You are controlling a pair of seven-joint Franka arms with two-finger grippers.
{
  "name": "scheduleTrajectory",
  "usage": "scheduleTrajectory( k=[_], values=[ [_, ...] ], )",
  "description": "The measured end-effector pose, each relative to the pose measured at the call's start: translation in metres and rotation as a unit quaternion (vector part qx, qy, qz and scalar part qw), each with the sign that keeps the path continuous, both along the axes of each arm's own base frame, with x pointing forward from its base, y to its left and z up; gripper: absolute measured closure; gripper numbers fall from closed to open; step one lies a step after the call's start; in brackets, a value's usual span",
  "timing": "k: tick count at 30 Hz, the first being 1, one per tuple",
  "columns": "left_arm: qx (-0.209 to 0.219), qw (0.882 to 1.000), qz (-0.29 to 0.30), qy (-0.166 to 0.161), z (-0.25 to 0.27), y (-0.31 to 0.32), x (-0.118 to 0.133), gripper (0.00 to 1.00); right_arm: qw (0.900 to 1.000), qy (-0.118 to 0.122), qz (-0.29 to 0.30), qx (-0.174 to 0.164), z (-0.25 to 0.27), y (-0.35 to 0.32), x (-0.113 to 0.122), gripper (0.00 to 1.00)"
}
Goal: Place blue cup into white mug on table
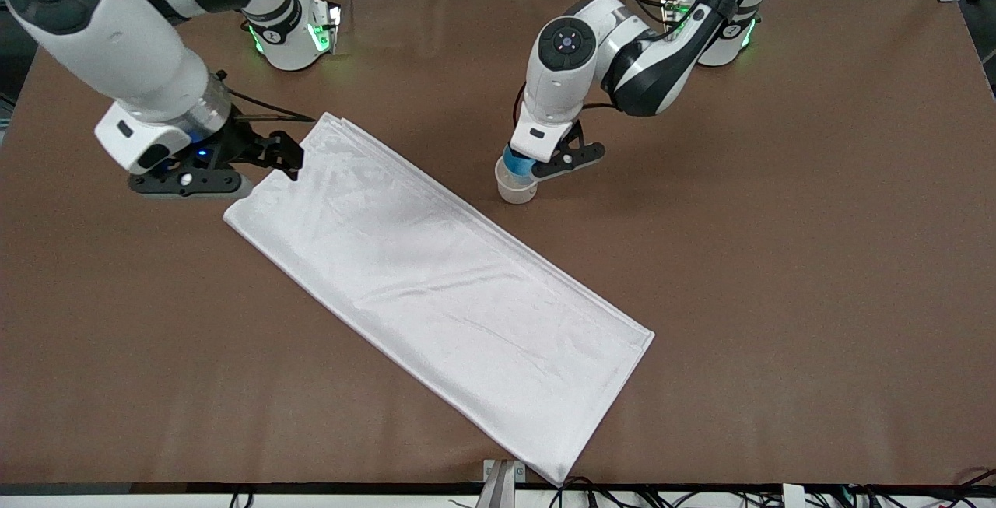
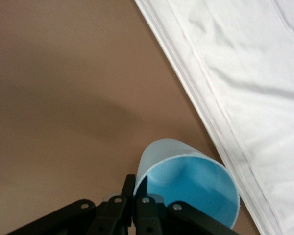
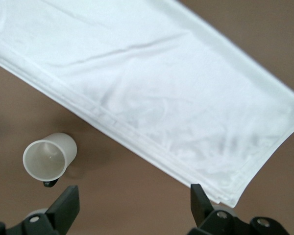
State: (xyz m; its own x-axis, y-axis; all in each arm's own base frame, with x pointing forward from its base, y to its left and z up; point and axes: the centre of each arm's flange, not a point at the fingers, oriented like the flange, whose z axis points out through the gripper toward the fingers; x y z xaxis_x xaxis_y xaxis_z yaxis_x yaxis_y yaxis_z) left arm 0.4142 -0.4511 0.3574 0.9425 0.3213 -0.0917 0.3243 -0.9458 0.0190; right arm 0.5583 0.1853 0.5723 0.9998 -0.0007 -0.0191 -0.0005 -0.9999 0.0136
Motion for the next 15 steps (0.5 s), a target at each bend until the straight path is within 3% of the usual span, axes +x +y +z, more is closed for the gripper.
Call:
scheduleTrajectory(
  k=[15],
  values=[
    [-0.002,1.000,-0.018,-0.009,-0.007,-0.001,-0.031,0.96,1.000,0.003,0.011,-0.003,0.004,-0.068,0.015,0.00]
  ],
)
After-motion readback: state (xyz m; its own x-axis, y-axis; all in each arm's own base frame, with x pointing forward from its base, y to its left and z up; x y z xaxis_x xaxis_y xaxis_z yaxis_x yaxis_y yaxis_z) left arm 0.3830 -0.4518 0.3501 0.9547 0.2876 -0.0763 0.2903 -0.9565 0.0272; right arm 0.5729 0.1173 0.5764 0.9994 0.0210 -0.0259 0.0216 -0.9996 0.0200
